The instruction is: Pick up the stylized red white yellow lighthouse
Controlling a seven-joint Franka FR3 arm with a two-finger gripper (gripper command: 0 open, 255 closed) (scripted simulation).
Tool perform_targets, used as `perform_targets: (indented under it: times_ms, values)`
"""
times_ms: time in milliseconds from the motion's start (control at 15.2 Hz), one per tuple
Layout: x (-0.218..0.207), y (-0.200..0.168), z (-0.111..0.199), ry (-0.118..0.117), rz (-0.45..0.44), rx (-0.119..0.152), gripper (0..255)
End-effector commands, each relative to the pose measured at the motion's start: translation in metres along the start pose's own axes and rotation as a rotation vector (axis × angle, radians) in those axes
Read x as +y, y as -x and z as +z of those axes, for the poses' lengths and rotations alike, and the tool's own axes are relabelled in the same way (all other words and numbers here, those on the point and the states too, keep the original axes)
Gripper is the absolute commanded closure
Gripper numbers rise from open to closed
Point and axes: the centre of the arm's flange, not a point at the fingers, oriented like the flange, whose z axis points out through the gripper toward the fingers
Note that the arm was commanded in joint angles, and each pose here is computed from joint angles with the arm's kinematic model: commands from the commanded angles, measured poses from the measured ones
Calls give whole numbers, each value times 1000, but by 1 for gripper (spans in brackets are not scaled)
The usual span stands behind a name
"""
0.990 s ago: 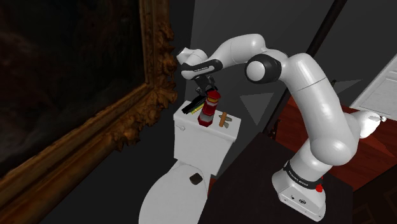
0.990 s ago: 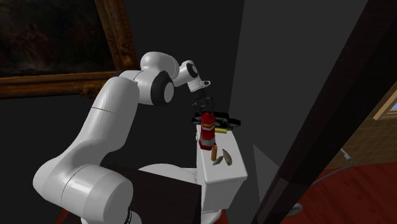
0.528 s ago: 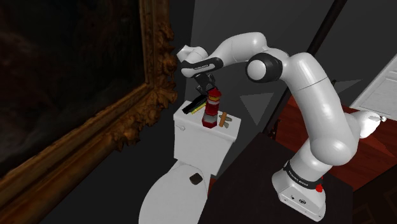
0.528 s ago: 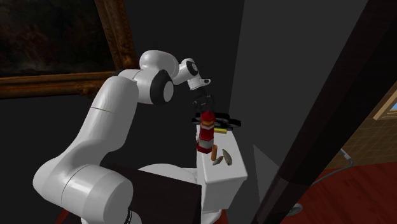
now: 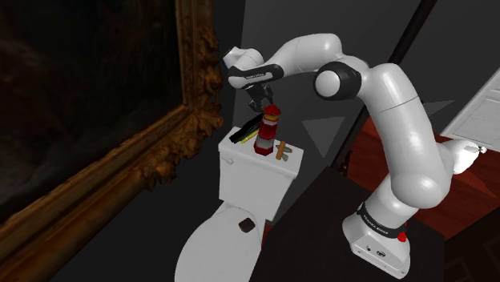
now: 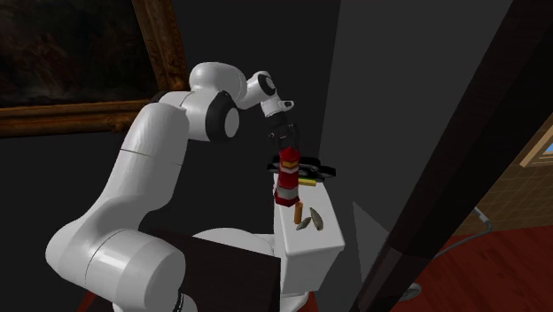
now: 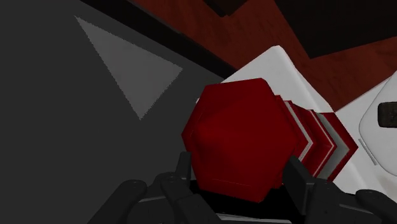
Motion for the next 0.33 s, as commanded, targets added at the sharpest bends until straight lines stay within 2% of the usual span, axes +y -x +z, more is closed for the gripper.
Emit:
perform_targets:
  times_ms: [0, 264]
  values:
    - [7, 3, -9, 0, 2, 2, 255]
    - [13, 7, -18, 0, 2, 2, 255]
